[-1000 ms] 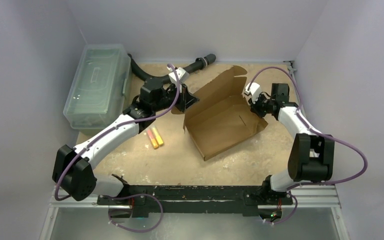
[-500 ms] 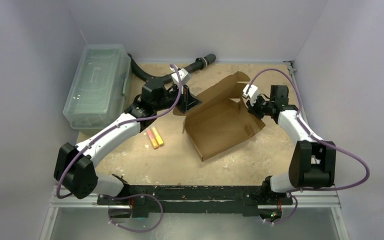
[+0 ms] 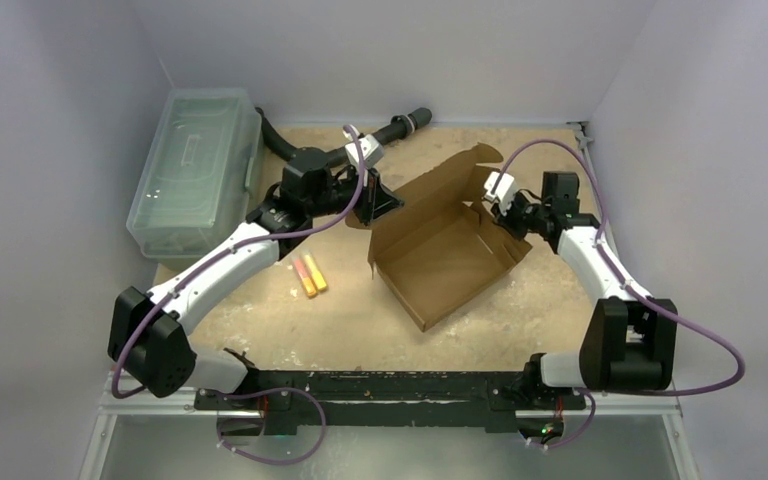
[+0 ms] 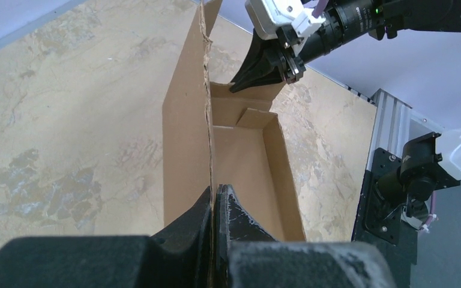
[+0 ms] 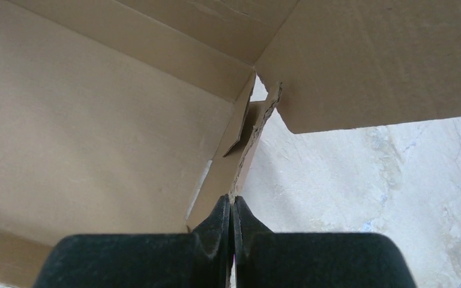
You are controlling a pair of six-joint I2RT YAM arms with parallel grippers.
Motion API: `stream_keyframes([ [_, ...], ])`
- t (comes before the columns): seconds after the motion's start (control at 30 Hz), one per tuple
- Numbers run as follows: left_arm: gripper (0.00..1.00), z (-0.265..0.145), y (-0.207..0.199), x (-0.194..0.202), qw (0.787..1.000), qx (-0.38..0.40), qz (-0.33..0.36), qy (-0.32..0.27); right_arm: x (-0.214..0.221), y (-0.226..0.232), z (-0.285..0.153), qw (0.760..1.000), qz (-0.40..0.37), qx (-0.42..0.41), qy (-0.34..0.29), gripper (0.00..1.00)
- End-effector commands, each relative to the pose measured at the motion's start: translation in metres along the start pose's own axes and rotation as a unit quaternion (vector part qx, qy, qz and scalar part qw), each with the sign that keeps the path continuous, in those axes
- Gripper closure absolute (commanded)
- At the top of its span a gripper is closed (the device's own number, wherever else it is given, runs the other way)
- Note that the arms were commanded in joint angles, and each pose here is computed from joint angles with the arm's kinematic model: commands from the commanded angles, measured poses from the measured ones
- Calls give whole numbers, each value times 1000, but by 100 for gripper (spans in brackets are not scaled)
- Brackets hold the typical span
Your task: Fold the paper box
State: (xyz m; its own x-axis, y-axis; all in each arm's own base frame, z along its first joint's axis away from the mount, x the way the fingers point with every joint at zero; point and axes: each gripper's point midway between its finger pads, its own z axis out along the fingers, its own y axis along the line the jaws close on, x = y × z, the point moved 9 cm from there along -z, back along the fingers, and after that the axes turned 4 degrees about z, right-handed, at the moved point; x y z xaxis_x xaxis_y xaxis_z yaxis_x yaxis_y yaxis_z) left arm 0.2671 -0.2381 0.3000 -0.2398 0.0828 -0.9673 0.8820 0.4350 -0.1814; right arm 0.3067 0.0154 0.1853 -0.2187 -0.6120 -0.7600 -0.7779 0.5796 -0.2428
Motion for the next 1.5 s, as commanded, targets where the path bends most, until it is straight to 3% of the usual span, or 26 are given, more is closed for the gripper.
stream_keyframes([
  [0.0,100,4,-1,-32,998,30,31,-37,-12,13,3,999,-27,-37,-14,100],
  [0.4,100,11,-1,-31,998,51,5,-33,-10,24,23,998,-14,42,51,97],
  [0.87,100,10,-1,-25,998,63,19,-17,-13,43,30,998,36,-53,22,69],
  [1.47,100,26,8,-22,998,63,9,4,8,36,27,983,123,-134,17,63],
])
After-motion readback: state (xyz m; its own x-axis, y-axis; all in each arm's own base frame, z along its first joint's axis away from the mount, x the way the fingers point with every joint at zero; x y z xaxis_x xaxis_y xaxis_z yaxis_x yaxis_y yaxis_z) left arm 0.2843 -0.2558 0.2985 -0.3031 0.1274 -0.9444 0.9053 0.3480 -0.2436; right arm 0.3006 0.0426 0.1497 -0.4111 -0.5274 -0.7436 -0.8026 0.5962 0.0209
